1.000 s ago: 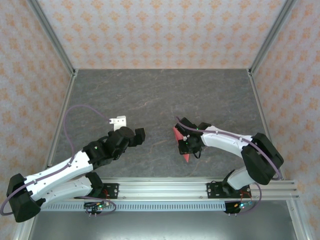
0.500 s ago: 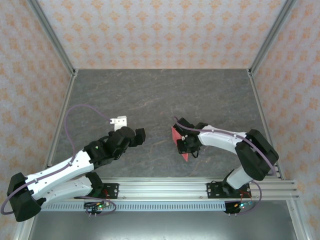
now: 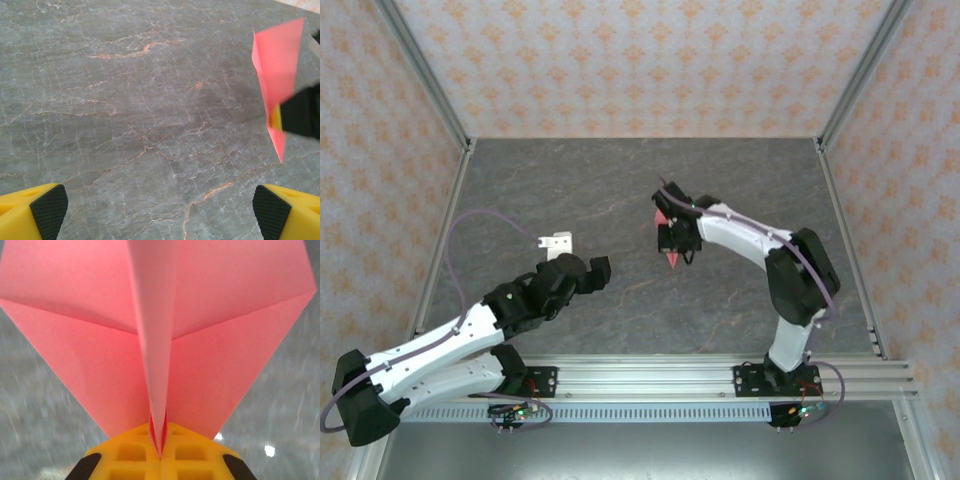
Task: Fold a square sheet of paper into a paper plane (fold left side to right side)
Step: Place the paper plane at the center of the table.
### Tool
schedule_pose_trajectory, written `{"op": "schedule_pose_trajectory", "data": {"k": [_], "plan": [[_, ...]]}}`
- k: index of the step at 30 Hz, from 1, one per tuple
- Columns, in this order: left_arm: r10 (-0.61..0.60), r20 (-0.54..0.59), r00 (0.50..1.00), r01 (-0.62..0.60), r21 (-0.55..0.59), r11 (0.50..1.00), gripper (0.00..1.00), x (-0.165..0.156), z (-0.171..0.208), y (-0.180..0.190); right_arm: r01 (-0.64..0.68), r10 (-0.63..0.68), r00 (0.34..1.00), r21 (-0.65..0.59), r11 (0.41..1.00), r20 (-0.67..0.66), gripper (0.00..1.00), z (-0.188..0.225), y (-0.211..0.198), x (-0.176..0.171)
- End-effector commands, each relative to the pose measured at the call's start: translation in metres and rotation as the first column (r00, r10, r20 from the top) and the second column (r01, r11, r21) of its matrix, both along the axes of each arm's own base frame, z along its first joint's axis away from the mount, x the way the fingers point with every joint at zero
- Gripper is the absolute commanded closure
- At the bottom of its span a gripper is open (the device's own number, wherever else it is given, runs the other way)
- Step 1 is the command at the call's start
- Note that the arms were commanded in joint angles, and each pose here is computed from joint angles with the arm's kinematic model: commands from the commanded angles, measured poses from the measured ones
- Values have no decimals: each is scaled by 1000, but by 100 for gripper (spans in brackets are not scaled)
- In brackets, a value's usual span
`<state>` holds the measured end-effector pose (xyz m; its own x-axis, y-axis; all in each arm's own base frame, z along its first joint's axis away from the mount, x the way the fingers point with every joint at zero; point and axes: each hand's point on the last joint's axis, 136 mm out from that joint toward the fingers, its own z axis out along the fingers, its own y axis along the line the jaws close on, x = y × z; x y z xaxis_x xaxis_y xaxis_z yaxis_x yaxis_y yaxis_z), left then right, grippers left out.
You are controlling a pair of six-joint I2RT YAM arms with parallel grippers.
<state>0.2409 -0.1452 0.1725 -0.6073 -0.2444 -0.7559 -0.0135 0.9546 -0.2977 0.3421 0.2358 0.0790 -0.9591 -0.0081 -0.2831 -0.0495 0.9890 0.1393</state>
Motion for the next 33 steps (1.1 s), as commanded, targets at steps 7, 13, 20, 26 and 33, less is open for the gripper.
{"op": "schedule_pose_trajectory", "data": {"k": [7, 13, 20, 26, 33], "plan": [[-17, 21, 1000, 17, 4, 1000, 2, -3, 8, 2, 18, -34, 995, -163, 986, -93, 97, -26, -2, 56], [-18, 19, 1000, 17, 8, 1000, 2, -3, 6, 3, 3, -23, 992, -167, 986, -120, 96, -38, 3, 59], [-22, 15, 1000, 22, 0, 1000, 2, -3, 5, 0, -7, -22, 987, -175, 985, -160, 93, -57, 2, 52], [-25, 11, 1000, 25, -5, 1000, 2, -2, 4, -2, -8, -21, 984, -159, 987, -178, 86, -65, 4, 49], [-31, 14, 999, 31, 14, 999, 2, 2, 8, -6, -16, -9, 988, -160, 987, -153, 78, -43, 2, 50]]}}
